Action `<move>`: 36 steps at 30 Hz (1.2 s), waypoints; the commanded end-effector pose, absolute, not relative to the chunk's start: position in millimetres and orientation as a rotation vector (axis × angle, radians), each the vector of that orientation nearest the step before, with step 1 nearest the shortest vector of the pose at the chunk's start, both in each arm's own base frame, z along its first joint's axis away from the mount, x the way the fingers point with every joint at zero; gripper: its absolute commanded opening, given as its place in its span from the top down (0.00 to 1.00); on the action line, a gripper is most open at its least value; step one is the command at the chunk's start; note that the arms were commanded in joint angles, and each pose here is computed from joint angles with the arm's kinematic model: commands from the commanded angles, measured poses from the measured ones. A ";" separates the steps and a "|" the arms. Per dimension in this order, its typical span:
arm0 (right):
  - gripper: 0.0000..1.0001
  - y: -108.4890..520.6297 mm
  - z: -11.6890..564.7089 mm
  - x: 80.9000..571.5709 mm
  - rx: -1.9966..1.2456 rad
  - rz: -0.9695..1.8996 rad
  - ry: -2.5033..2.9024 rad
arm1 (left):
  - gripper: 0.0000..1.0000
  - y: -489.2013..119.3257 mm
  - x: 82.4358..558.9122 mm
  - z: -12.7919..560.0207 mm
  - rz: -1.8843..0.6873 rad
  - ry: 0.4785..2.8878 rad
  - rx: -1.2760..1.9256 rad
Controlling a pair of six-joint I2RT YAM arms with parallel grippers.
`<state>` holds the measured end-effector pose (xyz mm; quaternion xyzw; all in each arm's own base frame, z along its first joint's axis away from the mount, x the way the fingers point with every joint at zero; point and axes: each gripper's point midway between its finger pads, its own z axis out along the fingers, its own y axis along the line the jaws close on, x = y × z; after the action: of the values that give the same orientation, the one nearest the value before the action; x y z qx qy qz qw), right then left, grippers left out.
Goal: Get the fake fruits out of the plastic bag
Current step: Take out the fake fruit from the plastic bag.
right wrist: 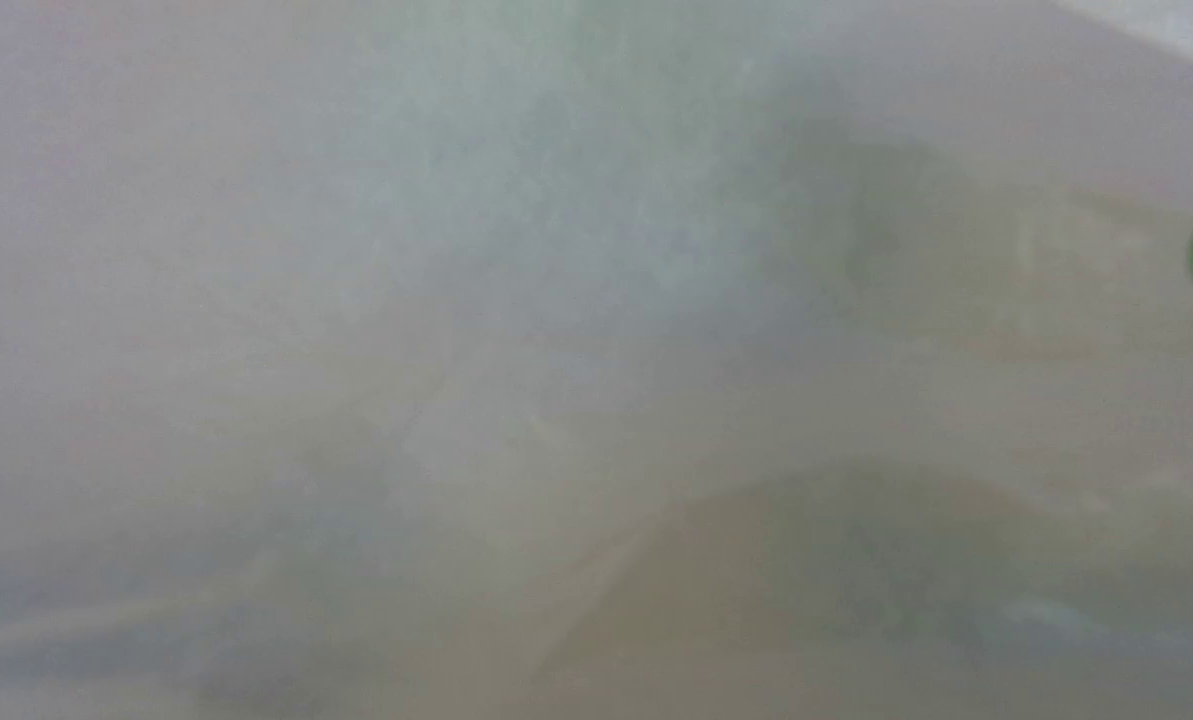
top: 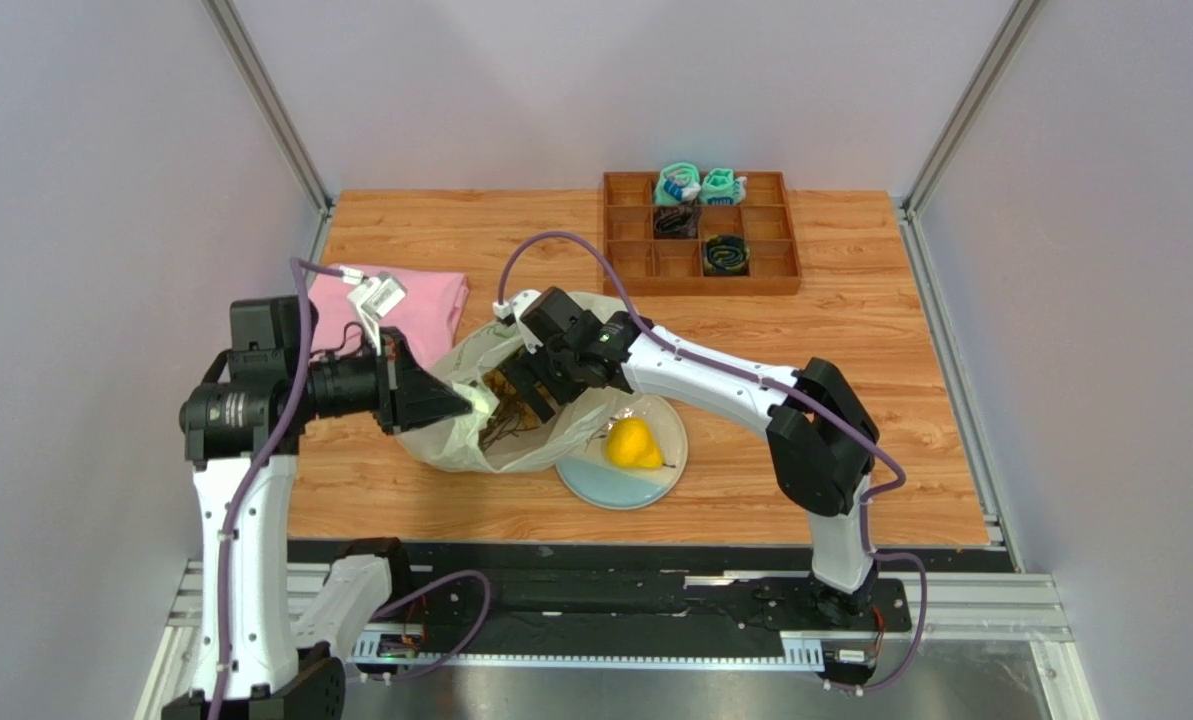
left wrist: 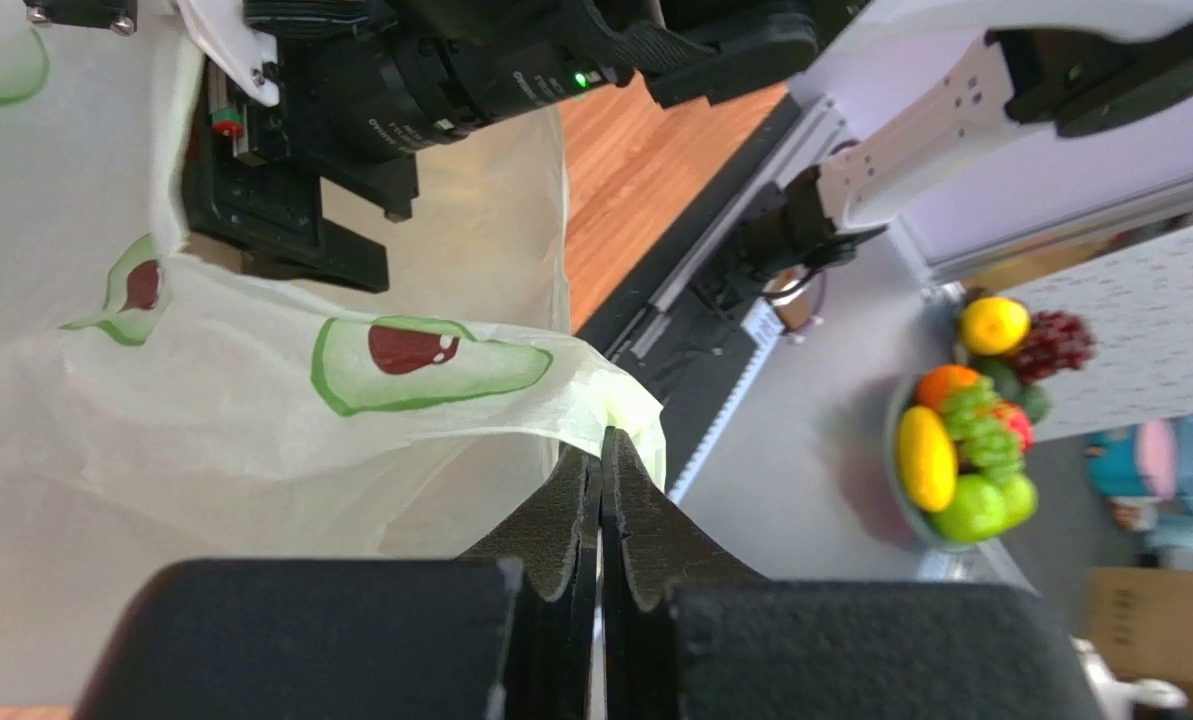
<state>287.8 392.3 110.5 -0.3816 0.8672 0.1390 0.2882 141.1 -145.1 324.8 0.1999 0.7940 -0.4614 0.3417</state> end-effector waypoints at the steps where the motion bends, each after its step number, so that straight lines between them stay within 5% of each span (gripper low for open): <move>1: 0.17 404.5 123.9 297.1 -0.922 0.429 2.296 | 1.00 -144.4 62.8 314.2 -1.202 2.153 0.506; 10: 0.06 424.2 130.3 289.6 -0.969 0.317 2.181 | 1.00 -153.1 10.3 318.1 -0.958 1.923 0.590; 21: 0.01 442.6 109.3 306.4 -0.992 0.214 2.145 | 1.00 -156.0 8.6 295.6 -1.000 1.927 0.569; 26: 0.00 446.8 106.5 316.6 -0.933 0.175 2.160 | 1.00 -152.9 8.3 286.1 -0.952 1.931 0.520; 36: 0.09 471.7 131.2 261.3 -1.132 0.420 2.151 | 1.00 -149.2 11.6 294.4 -0.941 1.953 0.513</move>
<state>291.6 448.2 92.9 -0.3977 0.8495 0.0924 0.3343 36.4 -144.9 311.3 0.2713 0.7318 -0.3311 0.5303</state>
